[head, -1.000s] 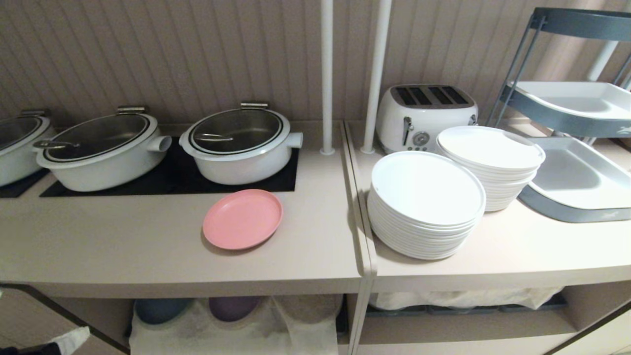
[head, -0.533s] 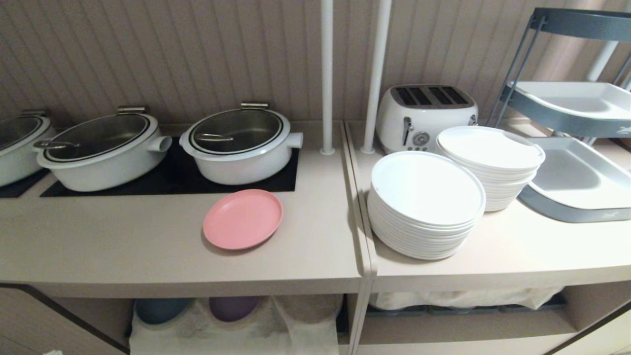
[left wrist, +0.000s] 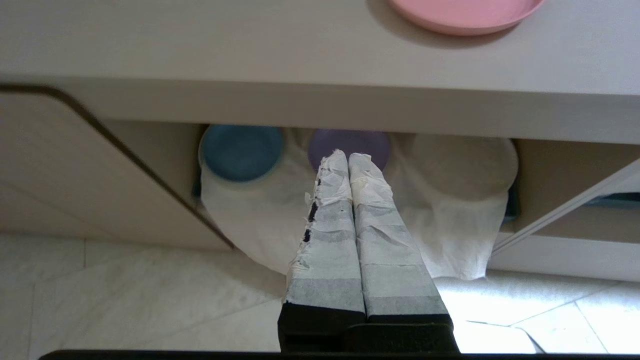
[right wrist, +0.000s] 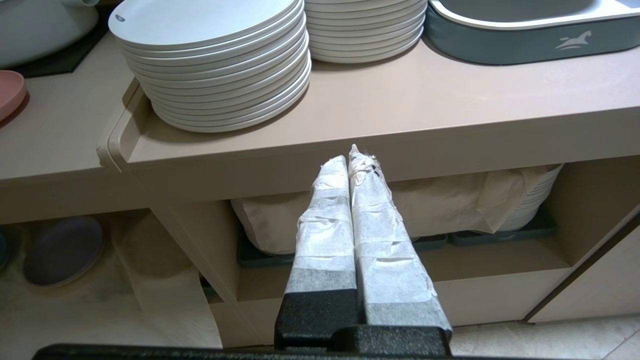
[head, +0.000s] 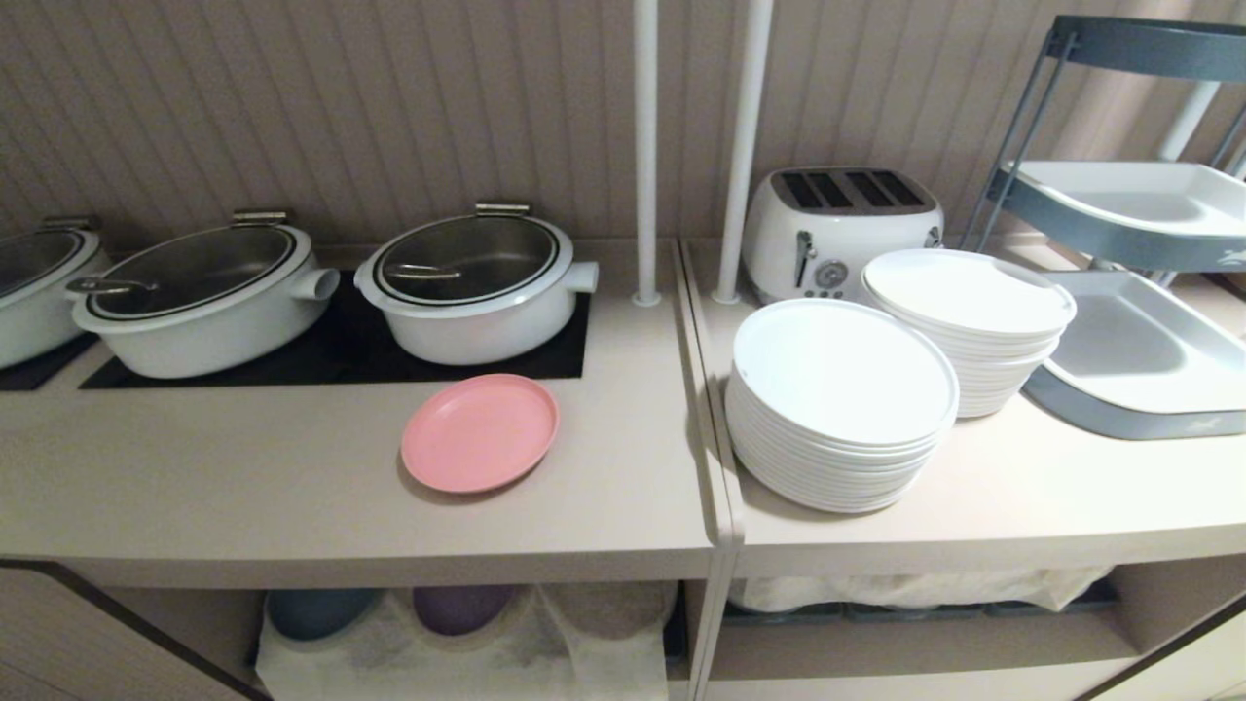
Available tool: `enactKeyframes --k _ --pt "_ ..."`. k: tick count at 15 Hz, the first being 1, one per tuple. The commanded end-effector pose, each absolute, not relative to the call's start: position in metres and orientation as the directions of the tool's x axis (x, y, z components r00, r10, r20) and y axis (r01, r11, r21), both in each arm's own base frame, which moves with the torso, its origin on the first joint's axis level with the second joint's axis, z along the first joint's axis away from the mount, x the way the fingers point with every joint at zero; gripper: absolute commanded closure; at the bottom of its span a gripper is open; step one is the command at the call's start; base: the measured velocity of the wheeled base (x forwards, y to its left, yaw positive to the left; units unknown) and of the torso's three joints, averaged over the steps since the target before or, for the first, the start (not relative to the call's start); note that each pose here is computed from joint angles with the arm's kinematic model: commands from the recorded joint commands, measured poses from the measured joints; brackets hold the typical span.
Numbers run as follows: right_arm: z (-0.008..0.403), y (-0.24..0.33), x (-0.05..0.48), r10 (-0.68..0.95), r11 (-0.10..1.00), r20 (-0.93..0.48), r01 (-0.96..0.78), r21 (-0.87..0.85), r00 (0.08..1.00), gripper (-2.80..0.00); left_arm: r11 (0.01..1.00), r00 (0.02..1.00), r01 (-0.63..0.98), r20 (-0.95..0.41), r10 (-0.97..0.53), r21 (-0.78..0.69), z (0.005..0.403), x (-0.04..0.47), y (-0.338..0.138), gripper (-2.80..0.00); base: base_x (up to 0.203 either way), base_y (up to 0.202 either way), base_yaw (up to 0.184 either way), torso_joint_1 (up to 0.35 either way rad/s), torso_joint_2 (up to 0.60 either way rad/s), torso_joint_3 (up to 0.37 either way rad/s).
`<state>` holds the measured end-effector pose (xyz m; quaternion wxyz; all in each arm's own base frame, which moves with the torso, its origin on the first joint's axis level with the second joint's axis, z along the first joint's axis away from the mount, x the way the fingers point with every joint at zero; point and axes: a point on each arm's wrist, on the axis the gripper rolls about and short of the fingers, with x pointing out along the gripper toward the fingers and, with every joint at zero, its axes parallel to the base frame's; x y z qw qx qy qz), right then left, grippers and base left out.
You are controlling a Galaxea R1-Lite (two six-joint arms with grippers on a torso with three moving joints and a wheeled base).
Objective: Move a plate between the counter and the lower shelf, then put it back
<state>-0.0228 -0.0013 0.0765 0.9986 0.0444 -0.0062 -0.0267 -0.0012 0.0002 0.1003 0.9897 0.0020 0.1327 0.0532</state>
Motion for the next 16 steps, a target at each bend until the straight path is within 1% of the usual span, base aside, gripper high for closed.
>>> enactKeyframes --k 1,4,6,16 --pt "0.076 -0.001 -0.023 -0.054 0.995 0.01 0.053 0.09 0.999 0.0 0.996 0.967 -0.091 -0.237 0.092 0.018 0.101 -0.004 0.0 0.0 0.0 0.0 0.0 0.0 0.0 0.0" --pt "0.077 -0.001 -0.023 -0.054 0.995 0.011 0.052 0.089 0.999 0.0 0.994 0.967 -0.085 -0.237 0.098 0.064 0.092 -0.002 0.0 0.0 0.0 0.0 0.0 0.0 0.0 0.0" --pt "0.077 -0.001 -0.023 -0.054 0.995 0.011 0.052 0.09 0.999 0.0 0.994 0.982 -0.082 -0.166 0.092 0.067 0.09 0.001 0.0 0.0 0.0 0.0 0.0 0.0 0.0 0.0" --pt "0.077 -0.001 -0.023 -0.054 0.995 0.011 0.052 0.09 0.999 0.0 0.996 0.973 -0.065 -0.217 0.077 0.062 0.084 0.0 0.0 0.0 0.0 0.0 0.0 0.0 0.0 0.0"
